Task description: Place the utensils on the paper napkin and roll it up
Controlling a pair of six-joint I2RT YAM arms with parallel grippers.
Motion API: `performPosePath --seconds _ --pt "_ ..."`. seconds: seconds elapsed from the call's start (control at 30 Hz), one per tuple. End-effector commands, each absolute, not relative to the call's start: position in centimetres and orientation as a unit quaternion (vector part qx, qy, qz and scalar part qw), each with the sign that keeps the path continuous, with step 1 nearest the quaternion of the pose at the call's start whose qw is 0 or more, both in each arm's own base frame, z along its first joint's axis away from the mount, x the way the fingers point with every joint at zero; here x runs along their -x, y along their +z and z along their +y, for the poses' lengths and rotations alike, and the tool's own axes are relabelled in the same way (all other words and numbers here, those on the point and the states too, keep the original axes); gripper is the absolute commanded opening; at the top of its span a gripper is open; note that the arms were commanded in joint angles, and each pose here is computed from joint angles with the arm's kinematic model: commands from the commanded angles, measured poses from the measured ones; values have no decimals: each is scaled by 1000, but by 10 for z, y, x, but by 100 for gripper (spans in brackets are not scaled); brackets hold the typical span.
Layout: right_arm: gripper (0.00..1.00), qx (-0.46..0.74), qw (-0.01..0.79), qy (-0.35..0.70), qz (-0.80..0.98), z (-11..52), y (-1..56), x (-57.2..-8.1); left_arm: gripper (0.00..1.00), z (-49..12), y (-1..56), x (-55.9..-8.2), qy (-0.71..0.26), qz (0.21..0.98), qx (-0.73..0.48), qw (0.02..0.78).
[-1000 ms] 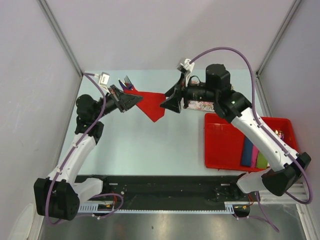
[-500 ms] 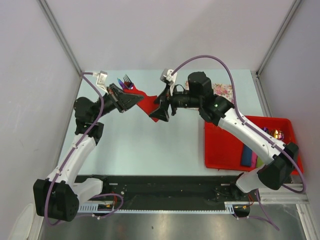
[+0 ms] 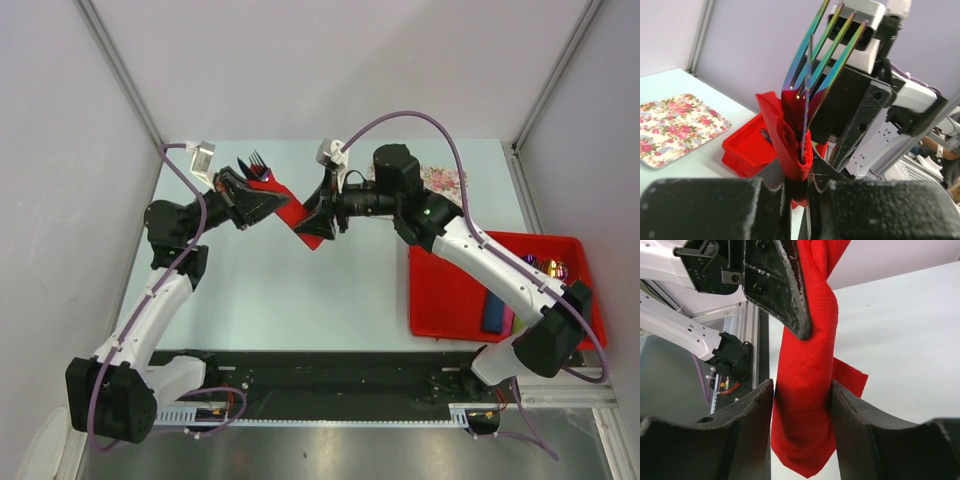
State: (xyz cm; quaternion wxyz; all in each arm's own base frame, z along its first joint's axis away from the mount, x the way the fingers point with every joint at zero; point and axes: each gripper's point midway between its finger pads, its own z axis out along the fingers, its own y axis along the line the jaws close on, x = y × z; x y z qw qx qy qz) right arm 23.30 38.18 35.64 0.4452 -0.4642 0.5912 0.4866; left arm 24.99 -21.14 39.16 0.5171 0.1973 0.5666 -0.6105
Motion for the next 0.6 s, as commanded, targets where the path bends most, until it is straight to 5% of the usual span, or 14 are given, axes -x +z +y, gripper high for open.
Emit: performPosePath --seconds 0.0,0.13,0.57 --pt "53 472 436 514 569 389 364 -223 0 -215 434 -221 -617 504 -258 547" --pt "57 463 429 523 572 389 365 -225 0 -219 436 -212 -620 496 -275 542" --pt "21 481 384 553 562 393 359 -198 0 -219 449 -220 -613 482 -268 566"
